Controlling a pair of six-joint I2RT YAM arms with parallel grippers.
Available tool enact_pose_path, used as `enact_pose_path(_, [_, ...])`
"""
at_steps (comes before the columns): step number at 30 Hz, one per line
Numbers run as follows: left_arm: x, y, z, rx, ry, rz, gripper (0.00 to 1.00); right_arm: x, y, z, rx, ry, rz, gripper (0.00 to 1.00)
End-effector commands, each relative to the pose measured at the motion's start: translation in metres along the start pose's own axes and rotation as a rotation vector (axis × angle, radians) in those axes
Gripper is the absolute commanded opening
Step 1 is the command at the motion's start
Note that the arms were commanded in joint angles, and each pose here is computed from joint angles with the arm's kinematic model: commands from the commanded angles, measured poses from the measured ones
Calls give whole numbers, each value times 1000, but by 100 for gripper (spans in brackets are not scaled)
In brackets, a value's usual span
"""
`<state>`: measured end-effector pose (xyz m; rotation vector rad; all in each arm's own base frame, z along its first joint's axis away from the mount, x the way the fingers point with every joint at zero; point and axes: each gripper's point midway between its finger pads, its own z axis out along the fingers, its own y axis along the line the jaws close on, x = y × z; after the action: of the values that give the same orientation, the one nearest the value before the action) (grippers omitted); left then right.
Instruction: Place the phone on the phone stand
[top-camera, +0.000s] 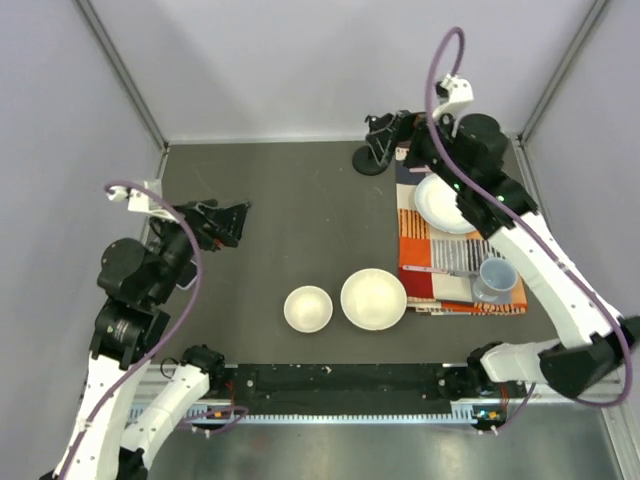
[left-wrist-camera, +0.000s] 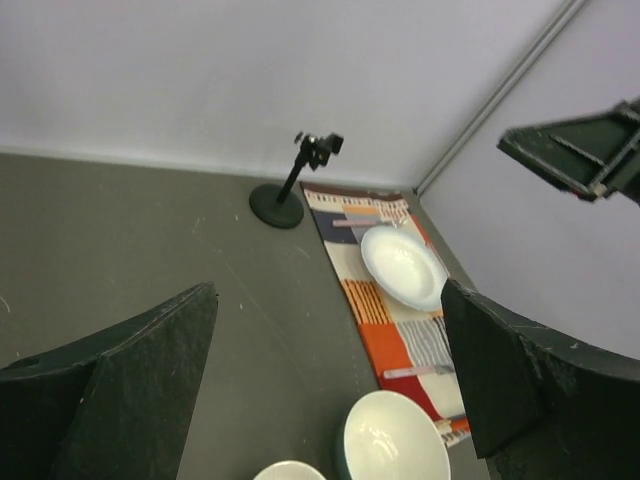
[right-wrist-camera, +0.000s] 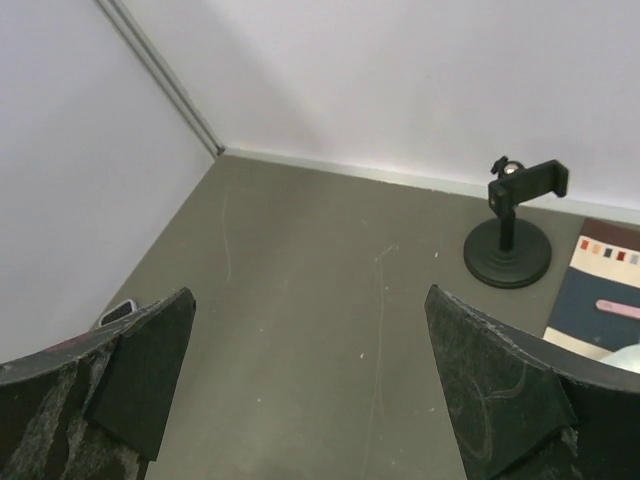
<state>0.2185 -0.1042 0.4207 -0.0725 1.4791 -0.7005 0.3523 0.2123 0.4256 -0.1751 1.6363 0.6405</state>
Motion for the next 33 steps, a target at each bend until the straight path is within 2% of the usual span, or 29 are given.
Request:
enact_pose_path(1, [33, 0, 22, 41, 109, -32, 99, 17, 4, 43, -61, 44, 5, 99])
enact_pose_path(5, [53, 3, 30, 62, 157, -42, 99, 41, 3, 81, -102, 66, -20, 99])
enact_pose_path(7, [64, 6, 32, 64, 181, -48, 99, 65, -12, 108, -57, 112, -36, 99])
enact_pose_path(8, [68, 5, 32, 75, 193, -53, 99, 59, -15, 117, -51, 101, -41, 99])
enact_pose_path(9, [76, 9, 32, 69, 209, -57, 99, 85, -27, 139, -32, 157, -37, 99])
enact_pose_path(10, [79, 9, 33, 77, 211, -58, 99, 90, -35, 149, -25, 169, -29, 99])
enact_pose_path(11, [86, 13, 34, 70, 223, -63, 99, 74, -40, 160, -22, 145, -19, 99])
enact_pose_path(12, [91, 12, 34, 80, 233, -68, 99, 80, -49, 173, -15, 163, 3, 99])
enact_pose_path(13, [92, 12, 36, 82, 231, -78, 98, 108, -62, 191, -15, 222, 22, 99])
enact_pose_path(14, [99, 14, 36, 81, 244, -85, 98, 91, -64, 203, -15, 192, 19, 99])
enact_pose_path(19, [110, 8, 34, 125, 278, -120, 98, 94, -112, 215, 179, 203, -87, 99])
enact_pose_path(25, [112, 8, 38, 127, 288, -122, 97, 107, -156, 211, 251, 239, -118, 99])
enact_pose_path(27, [111, 7, 41, 137, 289, -123, 97, 117, -161, 212, 226, 265, -143, 94])
enact_pose_path(28, [114, 7, 44, 134, 298, -131, 96, 126, -159, 214, 201, 283, -153, 86])
enact_pose_path(30, [116, 7, 47, 141, 307, -139, 96, 130, -159, 218, 175, 276, -182, 81])
enact_pose_path(33, [120, 5, 50, 156, 315, -158, 96, 132, -161, 221, 170, 271, -210, 66])
